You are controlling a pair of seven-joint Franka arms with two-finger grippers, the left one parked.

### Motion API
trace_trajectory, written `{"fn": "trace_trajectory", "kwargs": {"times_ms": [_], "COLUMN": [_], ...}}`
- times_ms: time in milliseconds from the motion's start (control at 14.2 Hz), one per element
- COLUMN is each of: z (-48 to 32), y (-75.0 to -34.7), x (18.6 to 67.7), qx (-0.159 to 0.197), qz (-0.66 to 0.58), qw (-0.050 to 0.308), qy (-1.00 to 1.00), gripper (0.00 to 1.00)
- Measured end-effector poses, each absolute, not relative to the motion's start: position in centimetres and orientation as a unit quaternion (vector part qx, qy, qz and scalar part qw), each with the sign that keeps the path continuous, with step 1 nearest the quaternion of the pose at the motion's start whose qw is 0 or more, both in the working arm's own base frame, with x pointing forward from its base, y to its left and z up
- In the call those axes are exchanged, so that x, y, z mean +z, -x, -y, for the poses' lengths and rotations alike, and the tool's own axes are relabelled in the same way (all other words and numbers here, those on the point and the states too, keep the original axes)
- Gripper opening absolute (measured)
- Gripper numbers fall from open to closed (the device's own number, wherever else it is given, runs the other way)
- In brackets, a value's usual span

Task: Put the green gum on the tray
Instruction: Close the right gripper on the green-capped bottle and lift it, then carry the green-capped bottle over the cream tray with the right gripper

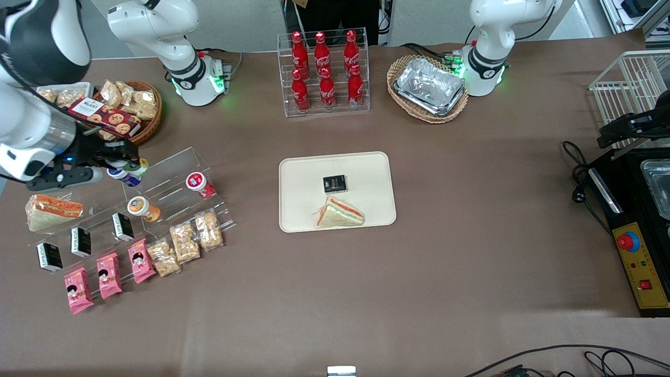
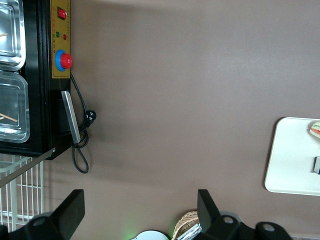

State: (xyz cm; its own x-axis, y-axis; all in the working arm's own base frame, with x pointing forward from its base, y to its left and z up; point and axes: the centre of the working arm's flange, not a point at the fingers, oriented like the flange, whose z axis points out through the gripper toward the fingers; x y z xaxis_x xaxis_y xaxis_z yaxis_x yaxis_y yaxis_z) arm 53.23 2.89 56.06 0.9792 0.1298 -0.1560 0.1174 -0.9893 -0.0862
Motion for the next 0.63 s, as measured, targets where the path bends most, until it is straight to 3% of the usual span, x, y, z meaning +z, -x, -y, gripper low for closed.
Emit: {"fn": "trace_trajectory", "kwargs": {"times_ms": [281, 632], "z": [-5.7, -19.0], "y": [-55.1, -52.9], "x": [58.2, 56.0], "qx": [0.091, 0.118], "qz": [0.041, 0.005], "qw": [0.035, 0.026], "qy": [0.994, 0.993], "gripper": [0.57, 0.57]}}
